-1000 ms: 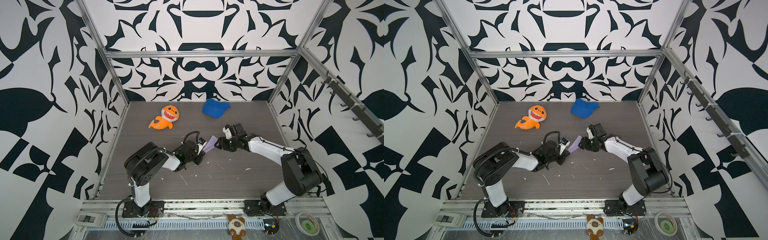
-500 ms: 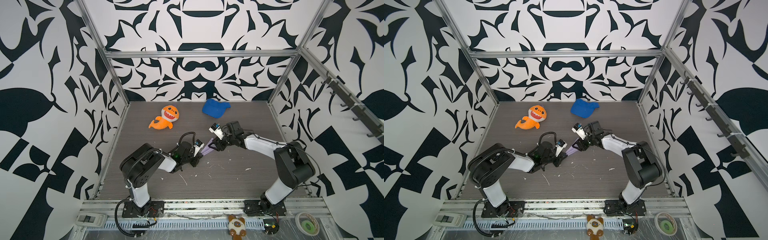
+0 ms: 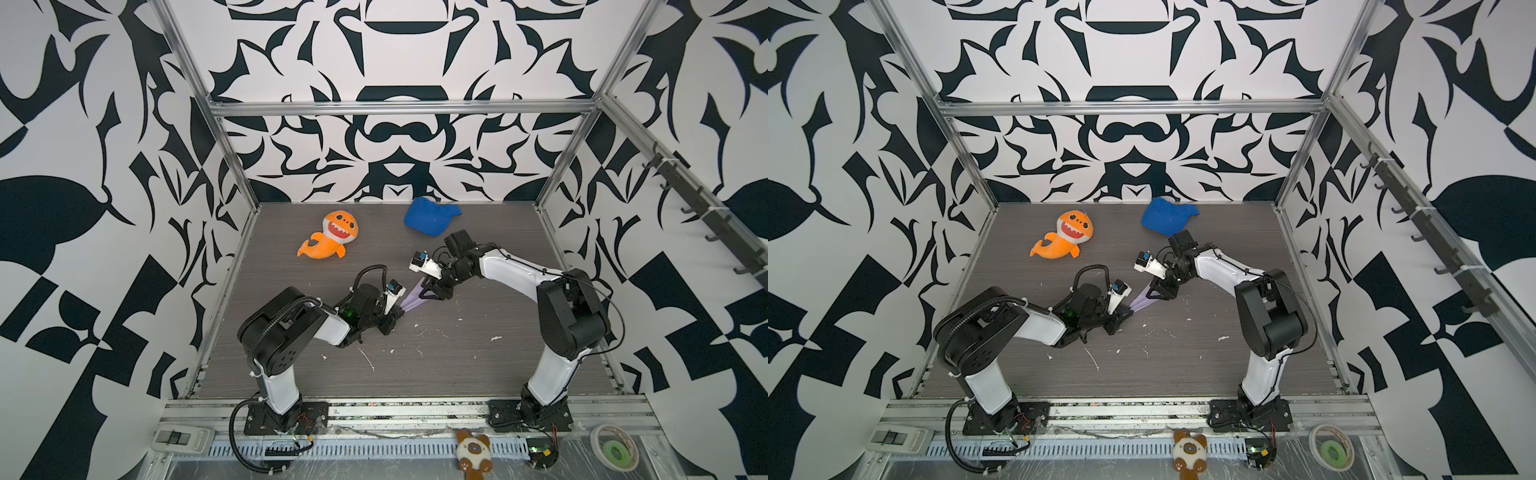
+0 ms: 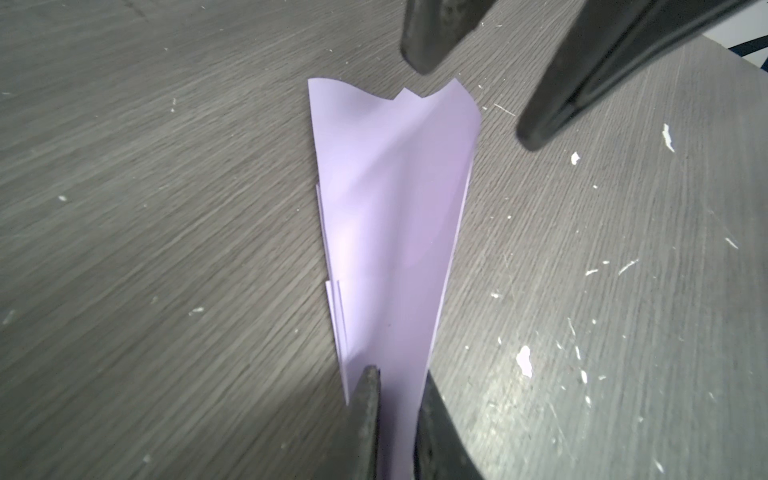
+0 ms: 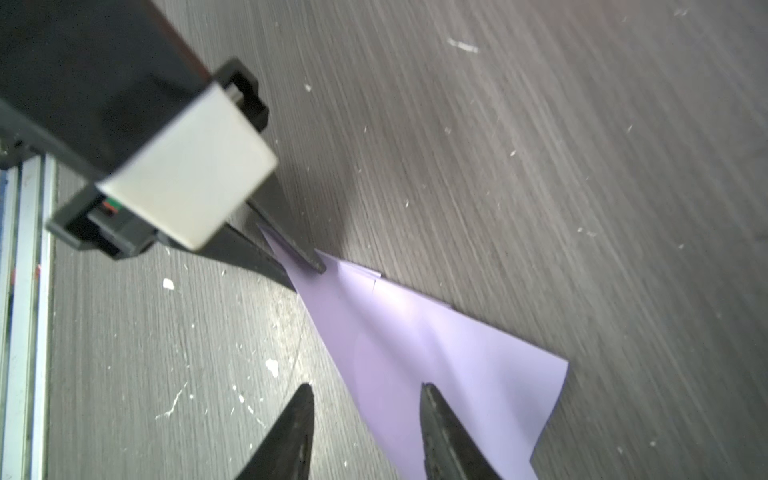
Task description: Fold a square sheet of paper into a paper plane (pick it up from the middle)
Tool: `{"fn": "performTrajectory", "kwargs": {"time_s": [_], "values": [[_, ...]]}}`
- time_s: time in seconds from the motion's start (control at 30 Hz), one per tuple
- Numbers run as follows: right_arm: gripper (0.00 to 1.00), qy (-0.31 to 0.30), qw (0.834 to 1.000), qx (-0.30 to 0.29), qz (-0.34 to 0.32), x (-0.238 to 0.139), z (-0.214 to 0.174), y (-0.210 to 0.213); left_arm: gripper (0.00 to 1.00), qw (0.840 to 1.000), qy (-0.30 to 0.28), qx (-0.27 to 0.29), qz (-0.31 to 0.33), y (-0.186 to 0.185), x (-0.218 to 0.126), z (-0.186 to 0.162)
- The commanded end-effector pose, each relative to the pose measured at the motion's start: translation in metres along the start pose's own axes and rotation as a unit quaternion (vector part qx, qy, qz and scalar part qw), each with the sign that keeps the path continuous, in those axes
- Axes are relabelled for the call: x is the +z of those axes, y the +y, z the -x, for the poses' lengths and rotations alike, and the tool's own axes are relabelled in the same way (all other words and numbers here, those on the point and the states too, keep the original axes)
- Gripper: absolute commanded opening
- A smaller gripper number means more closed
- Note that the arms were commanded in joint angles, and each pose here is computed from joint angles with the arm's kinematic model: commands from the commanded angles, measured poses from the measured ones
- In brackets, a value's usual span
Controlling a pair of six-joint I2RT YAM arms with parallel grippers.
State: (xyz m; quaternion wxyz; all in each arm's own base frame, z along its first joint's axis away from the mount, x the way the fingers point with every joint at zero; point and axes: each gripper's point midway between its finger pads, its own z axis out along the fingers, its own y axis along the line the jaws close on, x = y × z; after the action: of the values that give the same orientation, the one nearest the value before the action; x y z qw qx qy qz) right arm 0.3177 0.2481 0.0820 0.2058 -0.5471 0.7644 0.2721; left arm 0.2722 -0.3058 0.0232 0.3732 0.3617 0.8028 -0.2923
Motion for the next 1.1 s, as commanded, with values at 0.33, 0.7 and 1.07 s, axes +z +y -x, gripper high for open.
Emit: {"fn": "performTrajectory", "kwargs": {"time_s": [0.33, 0.7, 1.07], "values": [[0.22, 0.049, 0.998, -0.033, 0.031, 0.009, -0.008, -0.003, 0.2, 0.998, 0.063, -0.022, 0.013, 0.006, -0.004, -0.037], [0.0, 0.047, 0.996, -0.038, 0.066, 0.007, -0.005, 0.011, 0.35, 1.0, 0.027, -0.015, -0.004, -0.003, -0.011, -0.002], [0.0, 0.042, 0.996, -0.037, 0.073, 0.006, 0.0, 0.013, 0.35, 0.999, 0.014, -0.028, -0.023, -0.009, -0.01, 0.007]]}}
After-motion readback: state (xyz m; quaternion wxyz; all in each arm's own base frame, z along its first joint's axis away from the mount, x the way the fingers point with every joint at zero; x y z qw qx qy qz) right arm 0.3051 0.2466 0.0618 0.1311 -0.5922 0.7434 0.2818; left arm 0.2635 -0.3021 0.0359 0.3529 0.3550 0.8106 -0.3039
